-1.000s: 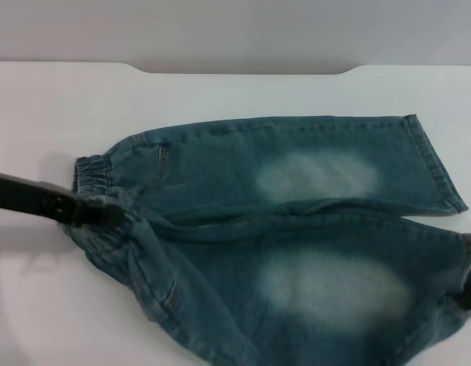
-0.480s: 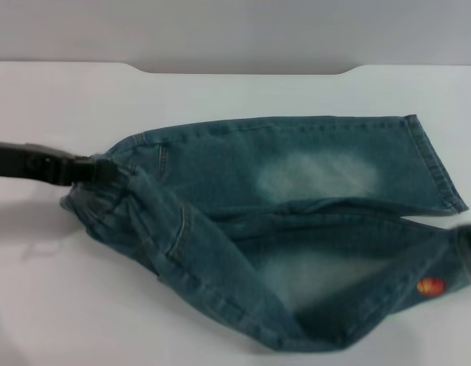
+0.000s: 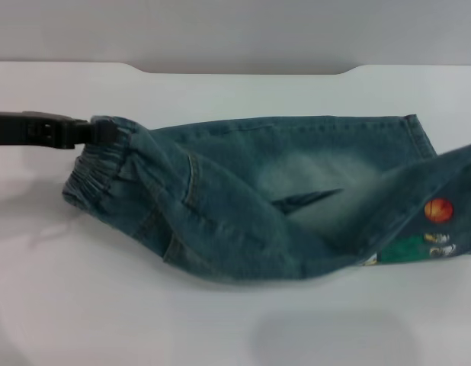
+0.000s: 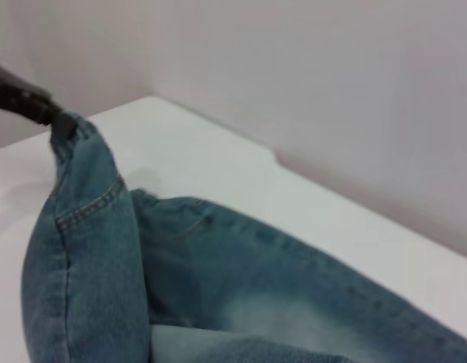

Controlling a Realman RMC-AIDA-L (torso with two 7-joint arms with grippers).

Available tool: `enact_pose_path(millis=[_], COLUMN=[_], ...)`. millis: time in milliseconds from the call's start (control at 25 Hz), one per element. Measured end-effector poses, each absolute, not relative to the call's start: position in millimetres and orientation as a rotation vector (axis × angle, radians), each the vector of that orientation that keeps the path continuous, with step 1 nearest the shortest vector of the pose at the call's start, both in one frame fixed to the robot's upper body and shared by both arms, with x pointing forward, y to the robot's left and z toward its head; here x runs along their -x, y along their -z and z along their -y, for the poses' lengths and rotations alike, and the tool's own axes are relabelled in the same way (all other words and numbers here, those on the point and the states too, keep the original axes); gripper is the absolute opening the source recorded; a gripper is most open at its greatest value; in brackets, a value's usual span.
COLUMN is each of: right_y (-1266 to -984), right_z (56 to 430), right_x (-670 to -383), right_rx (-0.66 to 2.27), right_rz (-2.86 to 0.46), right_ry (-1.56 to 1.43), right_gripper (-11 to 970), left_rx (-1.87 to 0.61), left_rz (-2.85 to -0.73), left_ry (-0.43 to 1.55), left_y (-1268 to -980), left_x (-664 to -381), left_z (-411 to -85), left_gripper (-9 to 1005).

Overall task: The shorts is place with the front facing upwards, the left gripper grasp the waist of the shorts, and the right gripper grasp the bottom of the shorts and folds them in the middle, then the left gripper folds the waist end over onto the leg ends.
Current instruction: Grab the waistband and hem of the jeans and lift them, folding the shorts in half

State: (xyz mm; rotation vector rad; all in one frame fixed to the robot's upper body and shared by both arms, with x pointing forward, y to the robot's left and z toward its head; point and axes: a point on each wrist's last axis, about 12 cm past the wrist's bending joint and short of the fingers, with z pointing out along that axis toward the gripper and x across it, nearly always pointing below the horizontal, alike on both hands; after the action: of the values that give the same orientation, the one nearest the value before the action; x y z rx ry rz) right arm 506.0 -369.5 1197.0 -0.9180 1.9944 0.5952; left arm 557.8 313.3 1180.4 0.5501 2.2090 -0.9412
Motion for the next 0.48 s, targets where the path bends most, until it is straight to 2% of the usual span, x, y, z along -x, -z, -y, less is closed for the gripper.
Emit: enact_pose_path(millis=[480], right_y=[-1199.5], right_z=[383.5], right_x=[-509.2], right_rx=[0.772], right_rz=[-1.925], right_ry=[-0.506], right_gripper=[16], left_rx=[-0.414], left_rz=[-2.194], left_ry=[0.828], left_y=[-1175.9], left_x=[-567.2], left_z=[-326.2], left_gripper=[146])
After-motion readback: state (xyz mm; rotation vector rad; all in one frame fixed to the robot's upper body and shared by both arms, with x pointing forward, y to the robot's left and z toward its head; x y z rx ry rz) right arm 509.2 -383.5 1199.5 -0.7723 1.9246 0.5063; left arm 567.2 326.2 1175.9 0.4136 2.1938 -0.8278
